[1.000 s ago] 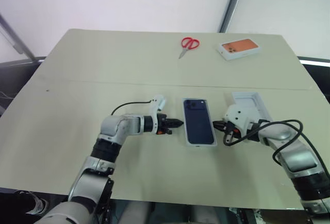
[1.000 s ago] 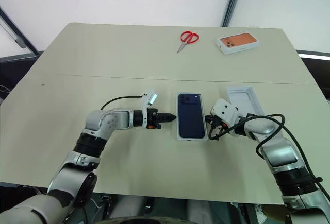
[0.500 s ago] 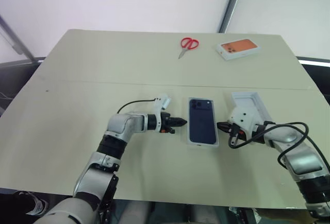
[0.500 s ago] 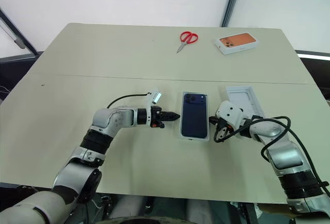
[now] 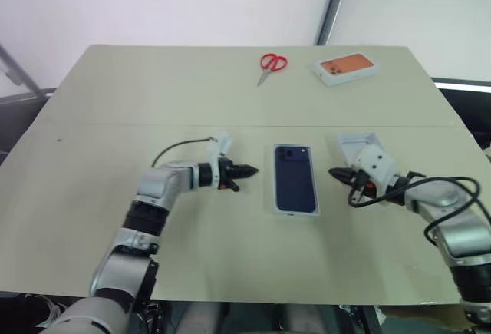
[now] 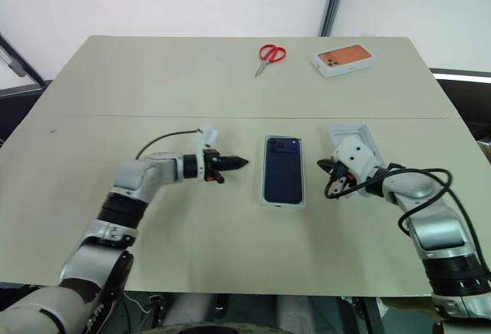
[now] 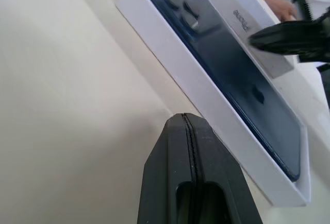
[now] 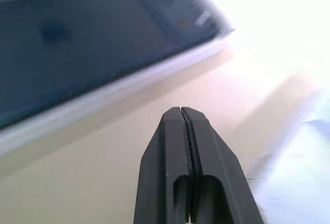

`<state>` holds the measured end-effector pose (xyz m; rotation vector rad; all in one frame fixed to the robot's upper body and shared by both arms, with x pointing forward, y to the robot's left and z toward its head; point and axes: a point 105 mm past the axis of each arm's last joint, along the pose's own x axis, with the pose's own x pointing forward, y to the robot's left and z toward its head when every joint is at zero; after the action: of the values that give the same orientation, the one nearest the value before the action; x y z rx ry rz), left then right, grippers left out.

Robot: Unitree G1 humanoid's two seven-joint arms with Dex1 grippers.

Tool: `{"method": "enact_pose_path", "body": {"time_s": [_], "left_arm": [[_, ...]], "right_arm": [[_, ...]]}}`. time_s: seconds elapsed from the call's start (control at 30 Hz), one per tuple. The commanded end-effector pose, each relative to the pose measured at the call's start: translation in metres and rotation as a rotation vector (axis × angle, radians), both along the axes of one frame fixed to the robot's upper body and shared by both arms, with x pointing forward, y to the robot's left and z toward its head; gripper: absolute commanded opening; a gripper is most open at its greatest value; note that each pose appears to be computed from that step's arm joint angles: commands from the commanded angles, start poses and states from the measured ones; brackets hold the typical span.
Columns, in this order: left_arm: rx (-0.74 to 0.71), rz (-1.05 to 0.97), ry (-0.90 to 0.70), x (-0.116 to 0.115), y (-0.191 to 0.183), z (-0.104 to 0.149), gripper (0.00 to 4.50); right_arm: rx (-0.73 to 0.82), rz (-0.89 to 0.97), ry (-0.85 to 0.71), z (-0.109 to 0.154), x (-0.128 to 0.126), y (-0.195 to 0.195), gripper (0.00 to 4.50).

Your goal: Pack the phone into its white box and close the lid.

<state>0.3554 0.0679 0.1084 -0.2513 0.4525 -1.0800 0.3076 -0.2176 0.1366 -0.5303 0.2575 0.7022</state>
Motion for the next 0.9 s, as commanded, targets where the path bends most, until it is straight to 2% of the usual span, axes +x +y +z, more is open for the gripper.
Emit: {"method": "enact_pose_path", "body": {"time_s": [0.03, 0.13, 0.2, 0.23, 0.33, 0.47, 0.63, 0.73, 0.9], "left_arm": [[-0.009, -0.013, -0.209, 0.005, 0.016, 0.036, 1.29], [0.043, -0.067, -0.319, 0.0, 0.022, 0.04, 2.96], [0.013, -0.111, -0.357, -0.005, 0.025, 0.047, 4.04], [0.002, -0.136, -0.392, -0.008, 0.027, 0.051, 4.48], [-0.006, -0.22, -0.438, -0.019, 0.03, 0.053, 4.48], [0.005, -0.275, -0.566, -0.029, 0.036, 0.056, 4.48], [-0.027, -0.325, -0.603, -0.039, 0.04, 0.051, 4.48], [-0.01, -0.333, -0.636, -0.04, 0.041, 0.048, 4.48], [-0.009, -0.334, -0.645, -0.04, 0.041, 0.047, 4.48]], "right_arm": [[-0.009, -0.143, 0.012, 0.022, 0.003, -0.026, 1.33], [-0.036, -0.201, 0.047, 0.02, 0.004, -0.025, 3.02], [-0.016, -0.263, 0.105, 0.014, 0.002, -0.022, 4.11], [-0.02, -0.265, 0.128, 0.011, -0.001, -0.018, 4.5], [0.002, -0.281, 0.169, 0.007, -0.005, -0.008, 4.5], [-0.042, -0.344, 0.2, 0.001, -0.01, -0.011, 4.5], [-0.053, -0.464, 0.228, 0.005, -0.013, -0.022, 4.5], [-0.038, -0.482, 0.296, 0.002, -0.02, -0.02, 4.5], [-0.032, -0.492, 0.312, 0.003, -0.021, -0.019, 4.5]]}}
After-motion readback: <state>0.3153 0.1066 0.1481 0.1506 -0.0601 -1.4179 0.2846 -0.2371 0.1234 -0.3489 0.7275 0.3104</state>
